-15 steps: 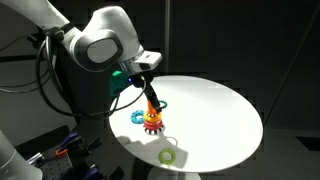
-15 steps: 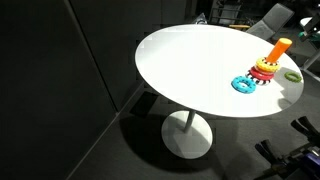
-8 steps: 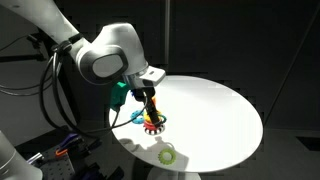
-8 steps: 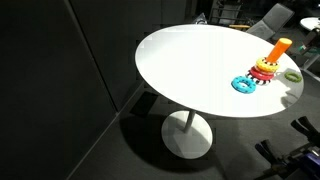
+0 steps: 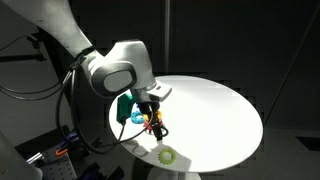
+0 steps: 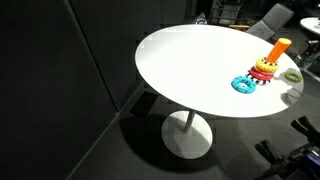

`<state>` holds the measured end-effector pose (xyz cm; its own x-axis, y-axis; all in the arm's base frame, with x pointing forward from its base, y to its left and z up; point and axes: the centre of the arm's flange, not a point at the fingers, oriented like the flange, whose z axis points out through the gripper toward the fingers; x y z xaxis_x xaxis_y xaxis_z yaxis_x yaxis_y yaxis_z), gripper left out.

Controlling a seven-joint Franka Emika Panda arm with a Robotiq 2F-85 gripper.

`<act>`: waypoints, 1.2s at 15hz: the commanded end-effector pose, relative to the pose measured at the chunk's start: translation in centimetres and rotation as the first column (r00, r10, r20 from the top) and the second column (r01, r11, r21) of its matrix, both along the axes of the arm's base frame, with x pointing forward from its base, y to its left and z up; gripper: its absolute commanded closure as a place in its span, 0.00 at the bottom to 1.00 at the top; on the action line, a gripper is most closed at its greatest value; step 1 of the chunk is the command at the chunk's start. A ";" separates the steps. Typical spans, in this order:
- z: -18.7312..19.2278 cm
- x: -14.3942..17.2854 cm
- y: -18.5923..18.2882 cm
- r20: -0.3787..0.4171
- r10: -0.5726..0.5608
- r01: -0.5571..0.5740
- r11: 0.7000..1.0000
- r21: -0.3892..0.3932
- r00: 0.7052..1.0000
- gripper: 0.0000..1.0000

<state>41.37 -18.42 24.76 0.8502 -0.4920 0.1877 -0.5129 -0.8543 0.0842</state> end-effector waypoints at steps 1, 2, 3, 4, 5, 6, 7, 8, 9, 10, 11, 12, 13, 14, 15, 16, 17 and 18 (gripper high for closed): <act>-1.6 1.5 -1.0 -0.007 -0.016 0.016 1.000 -0.019 1.000 0.58; -2.0 1.6 -1.2 -0.008 -0.016 0.016 1.000 -0.021 1.000 0.58; -2.3 1.8 -1.4 -0.007 -0.016 0.016 1.000 -0.026 1.000 0.58; -2.6 2.0 -1.6 -0.003 -0.016 0.015 0.999 -0.032 1.000 0.58; -2.9 2.2 -1.8 0.003 -0.015 0.015 0.999 -0.038 1.000 0.58; -3.1 2.3 -1.9 0.009 -0.014 0.014 0.999 -0.045 1.000 0.58; -3.3 2.5 -2.0 0.018 -0.016 0.017 0.998 -0.055 1.000 0.58; -3.6 2.6 -2.2 0.023 -0.016 0.017 0.998 -0.060 1.000 0.58; -3.8 2.7 -2.3 0.025 -0.017 0.018 0.998 -0.065 1.000 0.58; -4.1 2.7 -2.3 0.024 -0.015 0.017 0.997 -0.069 1.000 0.58; -4.2 2.7 -2.3 0.023 -0.012 0.014 0.997 -0.072 1.000 0.58; -4.4 2.8 -2.2 0.020 -0.008 0.010 0.997 -0.074 1.000 0.39; -4.5 2.8 -2.2 0.016 -0.005 0.006 0.997 -0.077 1.000 0.23; -4.6 2.8 -2.0 0.013 0.000 0.001 0.997 -0.079 1.000 0.06; -4.6 2.7 -1.9 0.008 0.005 -0.004 0.997 -0.077 1.000 0.03; -4.7 2.8 -1.7 0.005 0.007 -0.007 0.997 -0.075 1.000 0.00; -4.7 2.8 -1.6 0.002 0.008 -0.008 0.997 -0.073 1.000 0.00; -4.7 2.8 -1.5 -0.002 0.010 -0.010 0.998 -0.068 1.000 0.00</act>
